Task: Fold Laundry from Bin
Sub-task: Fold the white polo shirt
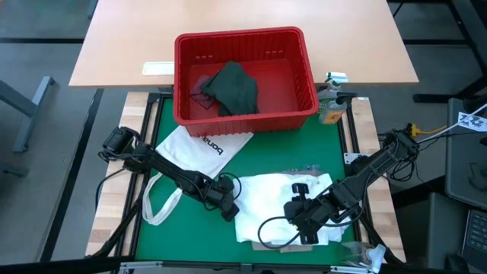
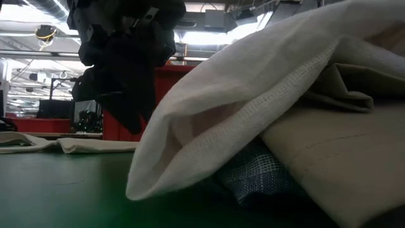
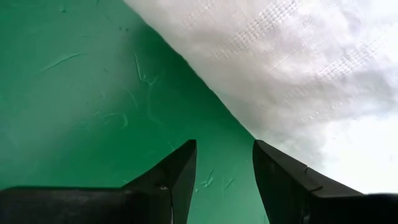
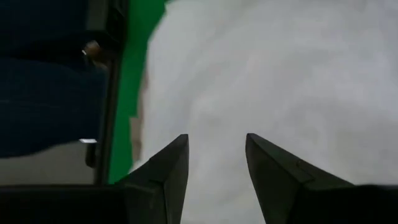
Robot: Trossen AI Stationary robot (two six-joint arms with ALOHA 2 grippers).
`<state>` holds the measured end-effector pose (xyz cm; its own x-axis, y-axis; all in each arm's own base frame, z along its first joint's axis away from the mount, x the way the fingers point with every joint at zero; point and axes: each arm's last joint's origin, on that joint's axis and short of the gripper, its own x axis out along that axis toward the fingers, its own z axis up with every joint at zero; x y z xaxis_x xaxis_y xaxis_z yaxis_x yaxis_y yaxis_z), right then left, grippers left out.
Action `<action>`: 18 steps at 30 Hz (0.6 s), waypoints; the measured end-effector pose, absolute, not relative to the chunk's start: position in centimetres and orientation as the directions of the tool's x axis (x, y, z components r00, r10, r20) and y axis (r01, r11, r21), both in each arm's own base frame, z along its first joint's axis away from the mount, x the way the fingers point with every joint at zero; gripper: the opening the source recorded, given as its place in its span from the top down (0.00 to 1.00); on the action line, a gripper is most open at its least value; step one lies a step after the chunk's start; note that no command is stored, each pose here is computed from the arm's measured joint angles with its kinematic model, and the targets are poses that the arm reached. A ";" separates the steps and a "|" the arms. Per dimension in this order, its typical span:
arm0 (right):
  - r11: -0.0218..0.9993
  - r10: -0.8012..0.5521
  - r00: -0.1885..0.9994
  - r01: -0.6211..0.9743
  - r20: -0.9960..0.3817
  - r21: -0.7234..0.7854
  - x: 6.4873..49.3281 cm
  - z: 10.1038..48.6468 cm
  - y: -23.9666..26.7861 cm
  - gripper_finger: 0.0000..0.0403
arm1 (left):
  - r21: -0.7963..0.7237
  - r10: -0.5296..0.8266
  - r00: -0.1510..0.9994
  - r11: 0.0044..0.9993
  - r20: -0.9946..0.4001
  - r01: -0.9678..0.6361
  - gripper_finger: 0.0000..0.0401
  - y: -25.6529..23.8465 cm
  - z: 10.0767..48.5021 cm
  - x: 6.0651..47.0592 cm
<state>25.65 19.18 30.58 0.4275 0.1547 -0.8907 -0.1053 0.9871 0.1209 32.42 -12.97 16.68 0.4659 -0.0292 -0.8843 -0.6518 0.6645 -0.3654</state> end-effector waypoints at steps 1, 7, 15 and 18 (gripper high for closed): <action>0.986 0.164 0.440 -0.107 -0.883 0.130 25.8 30.7 19.3 0.60 | -0.363 -0.022 0.468 0.665 -0.883 -0.653 0.62 -12.9 16.7 32.4; 0.977 0.214 0.504 -0.119 -0.837 0.178 26.4 31.1 19.8 0.60 | -0.320 0.048 0.467 0.666 -0.883 -0.674 0.62 -12.6 16.6 32.3; 0.970 0.244 0.544 -0.127 -0.803 0.208 26.8 31.4 20.0 0.60 | -0.334 0.054 0.505 0.689 -0.862 -0.644 0.52 -13.1 16.8 32.4; 0.970 0.244 0.544 -0.127 -0.803 0.208 26.8 31.4 20.0 0.60 | -0.336 0.047 0.506 0.693 -0.861 -0.638 0.42 -13.6 16.8 32.3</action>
